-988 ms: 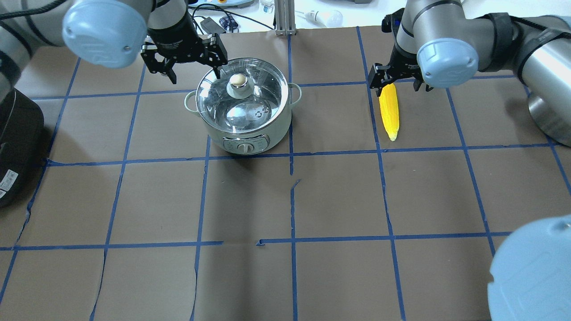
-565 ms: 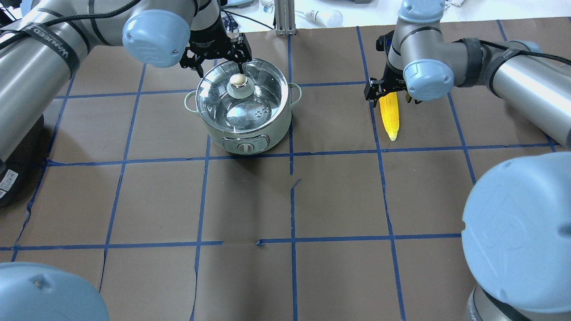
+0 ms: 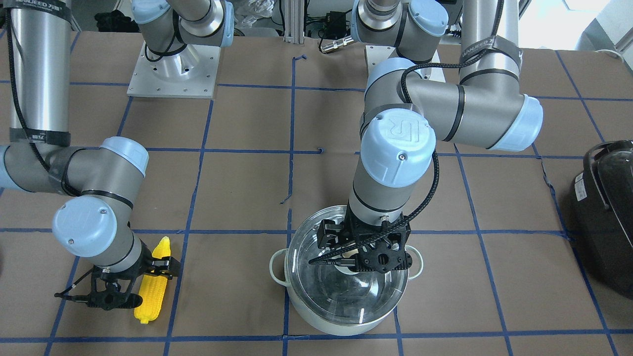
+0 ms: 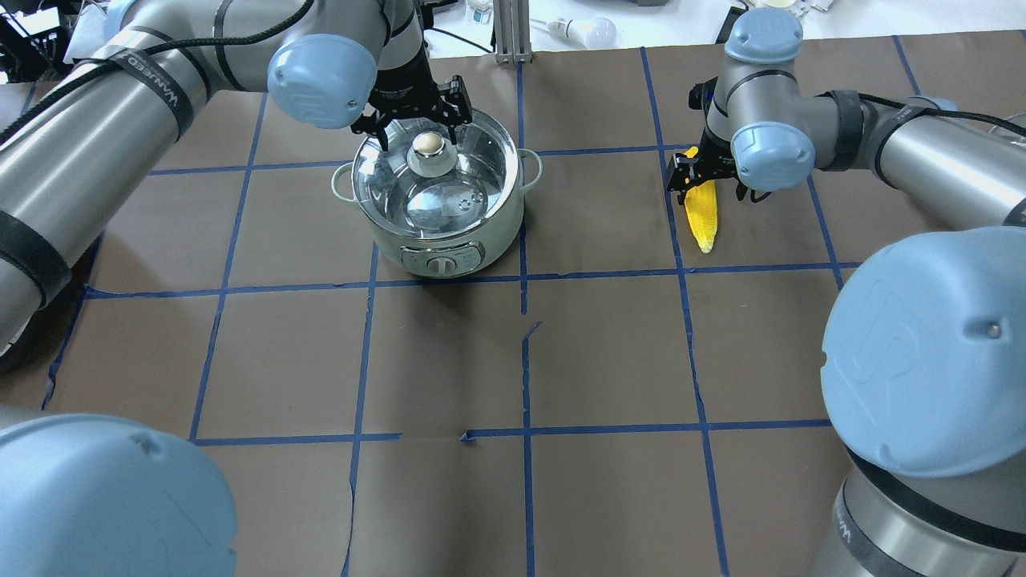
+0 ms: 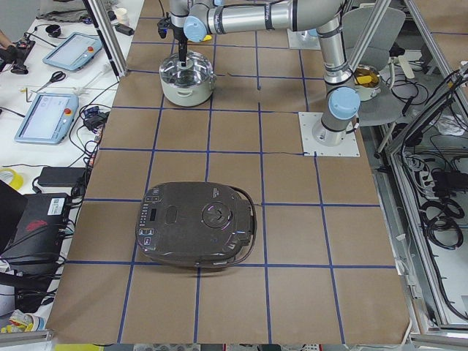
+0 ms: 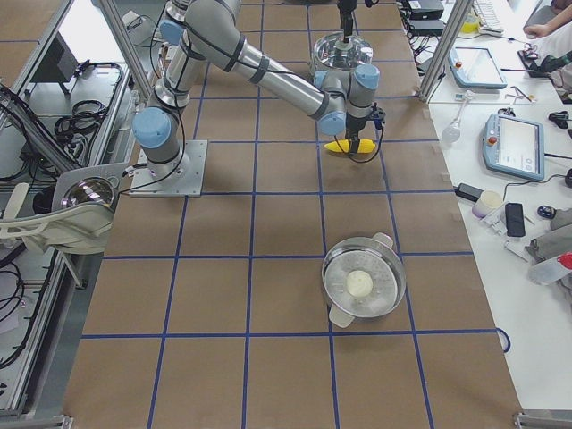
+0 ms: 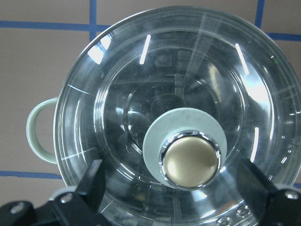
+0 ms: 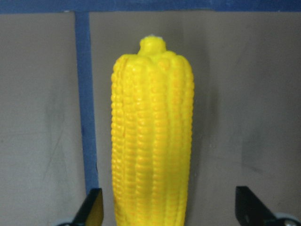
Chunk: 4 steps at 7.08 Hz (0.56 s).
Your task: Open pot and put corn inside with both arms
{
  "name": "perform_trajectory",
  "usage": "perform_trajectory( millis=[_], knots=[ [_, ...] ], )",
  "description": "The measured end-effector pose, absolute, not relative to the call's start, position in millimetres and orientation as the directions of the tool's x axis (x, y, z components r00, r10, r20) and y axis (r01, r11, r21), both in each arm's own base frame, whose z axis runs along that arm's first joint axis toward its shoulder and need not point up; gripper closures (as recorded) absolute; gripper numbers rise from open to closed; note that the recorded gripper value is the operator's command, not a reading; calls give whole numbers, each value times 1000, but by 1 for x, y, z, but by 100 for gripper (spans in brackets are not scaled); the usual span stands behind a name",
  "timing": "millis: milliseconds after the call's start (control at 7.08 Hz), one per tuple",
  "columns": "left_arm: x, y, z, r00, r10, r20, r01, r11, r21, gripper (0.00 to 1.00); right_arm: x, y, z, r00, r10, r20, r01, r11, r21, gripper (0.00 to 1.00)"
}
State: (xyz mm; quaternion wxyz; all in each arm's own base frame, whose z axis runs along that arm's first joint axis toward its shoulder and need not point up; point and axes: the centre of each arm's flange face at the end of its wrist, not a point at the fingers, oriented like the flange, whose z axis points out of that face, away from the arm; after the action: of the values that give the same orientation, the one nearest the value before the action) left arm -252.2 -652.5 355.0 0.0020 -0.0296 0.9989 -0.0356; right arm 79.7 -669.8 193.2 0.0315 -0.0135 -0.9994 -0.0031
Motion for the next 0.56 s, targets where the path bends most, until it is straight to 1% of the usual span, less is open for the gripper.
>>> perform_trajectory(
  millis=[141,282,424,565],
  knots=[
    [-255,-654,350,-998,-59,-3,-59,996,-69,15,80,-671,190,-998,43,52,44,999,4,69],
    [-257,-655,347,-998,-59,-2,-59,996,-72,19,82,-672,187,-998,61,31,61,998,2,95],
    [-259,-655,345,-998,-59,-2,-59,996,-73,25,84,-673,187,-996,87,9,87,996,0,100],
    [-260,-655,343,-998,-60,-2,-60,996,-72,46,85,-674,188,-995,103,-2,103,995,-3,100]
  ],
)
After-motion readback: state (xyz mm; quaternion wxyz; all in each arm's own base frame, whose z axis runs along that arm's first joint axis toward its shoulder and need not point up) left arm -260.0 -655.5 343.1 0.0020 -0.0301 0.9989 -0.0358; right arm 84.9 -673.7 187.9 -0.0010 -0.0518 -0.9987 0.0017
